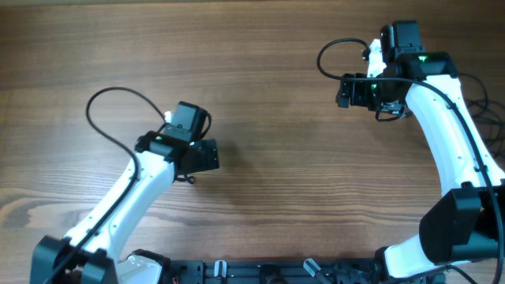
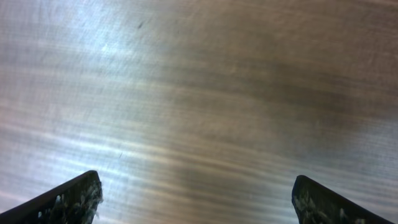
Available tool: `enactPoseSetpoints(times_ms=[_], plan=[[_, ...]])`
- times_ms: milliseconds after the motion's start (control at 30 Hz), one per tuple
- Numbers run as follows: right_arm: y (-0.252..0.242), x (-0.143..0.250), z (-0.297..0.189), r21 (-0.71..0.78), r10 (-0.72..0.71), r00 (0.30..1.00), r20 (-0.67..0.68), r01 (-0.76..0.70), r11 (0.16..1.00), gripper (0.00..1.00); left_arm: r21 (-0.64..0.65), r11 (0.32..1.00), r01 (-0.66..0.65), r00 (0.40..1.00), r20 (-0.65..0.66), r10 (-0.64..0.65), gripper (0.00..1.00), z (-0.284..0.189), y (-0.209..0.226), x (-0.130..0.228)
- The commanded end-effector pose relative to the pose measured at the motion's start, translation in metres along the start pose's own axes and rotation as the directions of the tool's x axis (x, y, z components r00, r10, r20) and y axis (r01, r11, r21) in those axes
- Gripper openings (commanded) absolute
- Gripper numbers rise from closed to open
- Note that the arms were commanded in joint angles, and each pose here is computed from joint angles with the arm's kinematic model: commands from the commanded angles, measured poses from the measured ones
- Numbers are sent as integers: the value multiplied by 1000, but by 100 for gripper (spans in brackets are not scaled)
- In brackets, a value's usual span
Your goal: Untangle cables
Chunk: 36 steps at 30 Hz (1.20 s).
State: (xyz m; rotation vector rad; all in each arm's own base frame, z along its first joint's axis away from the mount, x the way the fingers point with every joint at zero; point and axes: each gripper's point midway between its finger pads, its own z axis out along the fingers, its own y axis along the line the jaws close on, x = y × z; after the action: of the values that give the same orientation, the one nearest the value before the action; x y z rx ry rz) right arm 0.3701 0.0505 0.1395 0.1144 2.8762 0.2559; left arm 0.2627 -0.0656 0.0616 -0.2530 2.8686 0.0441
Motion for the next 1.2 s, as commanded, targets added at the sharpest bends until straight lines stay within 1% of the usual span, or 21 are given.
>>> enactPoseSetpoints(times_ms=[0,100,167,300,333,433,600,733,867,1000,1167], plan=[[0,7,-8,-10,15,1000,16,-14,1000,88,96,990,99,995,7,-100,100,-23,3,-3],[0,15,-16,-19,6,998,70,-5,1000,88,124,982,142,989,25,-146,100,-36,13,-4],[-1,27,-23,-30,-3,988,153,8,1000,88,155,980,121,988,74,-134,100,-51,19,-6],[-3,45,-34,-49,-16,958,285,31,998,89,200,976,82,979,170,-117,100,-65,20,-4],[-3,49,-38,-53,-18,950,311,36,998,93,210,974,80,974,189,-121,100,-66,20,-3],[-3,59,-53,-62,-26,914,405,55,997,99,255,965,68,949,281,-141,100,-70,22,1],[-4,74,-88,-55,-35,850,525,75,996,100,325,944,55,887,419,-195,100,-87,27,7],[-3,78,-100,-59,-36,831,555,82,995,100,353,935,38,853,475,-214,100,-103,29,8],[-3,79,-99,-57,-36,836,548,80,995,100,357,934,35,849,482,-216,100,-105,30,9],[-4,79,-92,-55,-35,850,526,75,996,100,354,935,37,853,476,-214,100,-104,30,9],[-7,77,-70,-47,-31,890,456,59,997,100,354,935,37,853,476,-214,100,-104,30,9]])
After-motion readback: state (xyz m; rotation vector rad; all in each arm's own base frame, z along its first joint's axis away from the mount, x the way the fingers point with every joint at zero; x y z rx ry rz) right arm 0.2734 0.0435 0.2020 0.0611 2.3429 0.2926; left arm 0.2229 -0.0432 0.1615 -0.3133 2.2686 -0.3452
